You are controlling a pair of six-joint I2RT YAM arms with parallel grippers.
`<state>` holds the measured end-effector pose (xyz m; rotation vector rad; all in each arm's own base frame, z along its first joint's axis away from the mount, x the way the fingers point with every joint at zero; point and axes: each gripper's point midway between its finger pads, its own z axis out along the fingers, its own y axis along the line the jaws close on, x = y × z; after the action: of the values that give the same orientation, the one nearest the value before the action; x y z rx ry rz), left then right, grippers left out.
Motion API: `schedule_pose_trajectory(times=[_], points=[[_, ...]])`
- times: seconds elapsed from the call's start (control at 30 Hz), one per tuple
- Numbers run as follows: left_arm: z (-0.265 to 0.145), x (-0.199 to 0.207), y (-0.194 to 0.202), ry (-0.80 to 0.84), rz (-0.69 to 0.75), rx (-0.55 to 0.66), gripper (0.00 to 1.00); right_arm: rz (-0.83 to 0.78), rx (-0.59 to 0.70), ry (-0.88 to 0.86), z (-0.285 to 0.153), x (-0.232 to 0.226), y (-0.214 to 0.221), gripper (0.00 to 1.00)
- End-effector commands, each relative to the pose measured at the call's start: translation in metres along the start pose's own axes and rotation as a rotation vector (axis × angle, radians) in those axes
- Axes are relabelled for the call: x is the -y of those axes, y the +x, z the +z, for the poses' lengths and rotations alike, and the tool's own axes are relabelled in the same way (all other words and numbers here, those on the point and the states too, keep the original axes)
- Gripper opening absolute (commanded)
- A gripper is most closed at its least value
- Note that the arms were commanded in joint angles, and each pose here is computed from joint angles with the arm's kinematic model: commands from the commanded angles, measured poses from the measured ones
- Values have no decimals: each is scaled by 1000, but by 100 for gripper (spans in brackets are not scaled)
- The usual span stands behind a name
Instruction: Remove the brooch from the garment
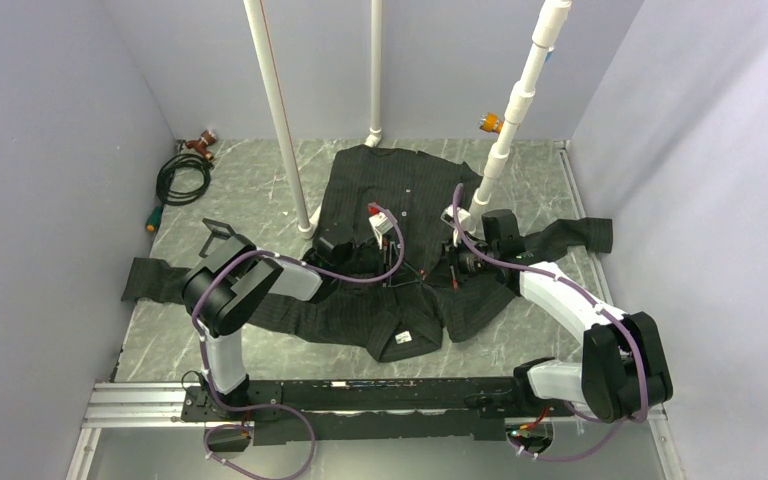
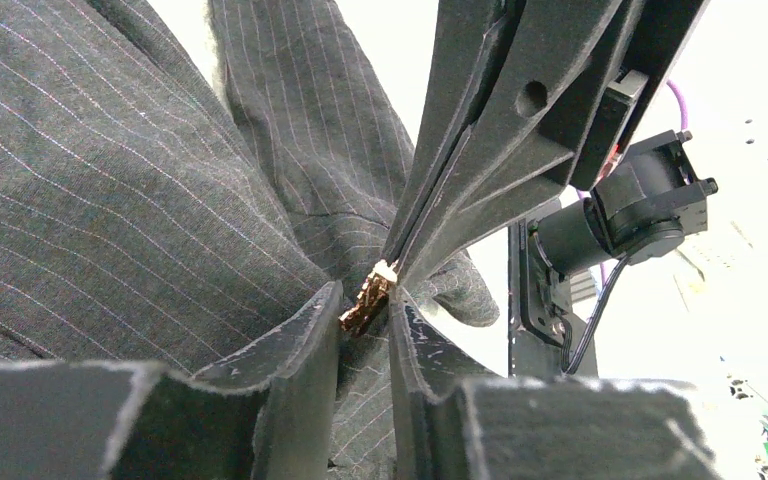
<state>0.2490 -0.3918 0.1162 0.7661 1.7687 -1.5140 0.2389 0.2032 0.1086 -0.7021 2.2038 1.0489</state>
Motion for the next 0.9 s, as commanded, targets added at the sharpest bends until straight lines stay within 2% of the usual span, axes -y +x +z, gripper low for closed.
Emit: schedule_pose_trajectory(times=[0.0,0.13,0.27,0.4,0.63,0.87], points=[[5,1,-6,11,4,17,25,-42,48,-28,-2,-6,-17,0],[6,-1,-3,4,-5,10,21,-44,48,-34,-2,-7,-18,0],[6,-2,-2,10,-5,7,21,-46,47,-31,-2,-7,-17,0],[3,3,-2,38,-1,10,32,-47,47,1,-2,-1,-17,0],[-7,20,-19,110,88,29,45,-60,43,25,-2,5,-16,0],[-27,13,-32,85,230,47,48,-131,42,-22,-2,-1,-14,0]])
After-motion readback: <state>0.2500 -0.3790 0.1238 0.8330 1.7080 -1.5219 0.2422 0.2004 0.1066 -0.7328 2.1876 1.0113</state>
